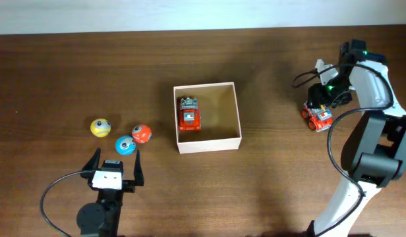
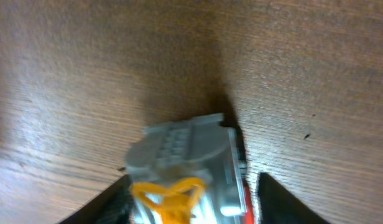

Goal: Pack container
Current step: 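Close the right gripper on the ladder truck and lift it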

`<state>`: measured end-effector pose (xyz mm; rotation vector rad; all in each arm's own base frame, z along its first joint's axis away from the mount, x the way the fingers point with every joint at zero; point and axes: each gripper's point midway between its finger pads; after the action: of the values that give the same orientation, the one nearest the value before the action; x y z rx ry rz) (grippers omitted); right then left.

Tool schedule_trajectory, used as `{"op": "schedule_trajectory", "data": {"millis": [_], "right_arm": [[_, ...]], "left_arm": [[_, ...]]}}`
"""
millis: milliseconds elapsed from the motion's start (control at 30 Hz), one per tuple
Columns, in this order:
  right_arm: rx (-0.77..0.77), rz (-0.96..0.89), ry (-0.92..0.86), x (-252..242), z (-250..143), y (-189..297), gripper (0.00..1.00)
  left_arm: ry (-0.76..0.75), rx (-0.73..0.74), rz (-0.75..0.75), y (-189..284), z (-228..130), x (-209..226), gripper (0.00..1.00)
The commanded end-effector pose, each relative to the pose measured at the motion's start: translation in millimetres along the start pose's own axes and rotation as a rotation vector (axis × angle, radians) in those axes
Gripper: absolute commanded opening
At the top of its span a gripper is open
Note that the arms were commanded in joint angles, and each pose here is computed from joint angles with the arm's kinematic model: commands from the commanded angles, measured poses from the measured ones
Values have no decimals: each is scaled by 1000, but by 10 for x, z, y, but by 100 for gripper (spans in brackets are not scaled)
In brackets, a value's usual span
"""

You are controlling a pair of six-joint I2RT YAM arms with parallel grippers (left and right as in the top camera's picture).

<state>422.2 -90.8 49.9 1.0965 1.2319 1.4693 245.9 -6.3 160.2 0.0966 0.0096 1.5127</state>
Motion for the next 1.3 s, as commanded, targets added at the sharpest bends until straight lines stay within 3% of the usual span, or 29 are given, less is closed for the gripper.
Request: {"op": "schedule_trajectory", "data": {"millis": [0, 200, 267, 367, 633, 1033, 1267], "right_arm": [[0, 13, 8, 24, -24, -8, 52], [11, 18, 6, 36, -76, -100, 53], [13, 19, 6, 39, -90, -130, 66], [11, 18, 7, 36, -85, -134, 67], [5, 15, 7, 29, -71, -135, 46], [-35, 57, 1, 96, 20, -100, 44], [-151, 199, -8, 322, 296, 127, 44]], "left_arm": [[-16, 1, 9, 0, -17, 16, 99], [-16, 1, 9, 0, -18, 16, 99], [-16, 1, 9, 0, -17, 16, 99], [-16, 1, 8, 0, -17, 15, 99], [-16, 1, 9, 0, -17, 16, 99], [-16, 1, 9, 0, -18, 16, 99], [-16, 1, 9, 0, -17, 16, 99]]}}
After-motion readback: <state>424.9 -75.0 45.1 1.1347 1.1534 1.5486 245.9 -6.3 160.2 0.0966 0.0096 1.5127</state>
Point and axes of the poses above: each gripper's point midway between its finger pads, its own y axis back along the fingers, its own x axis along the line the jaws close on, z = x × y, and after that the axes turned 3 degrees about y, right-handed
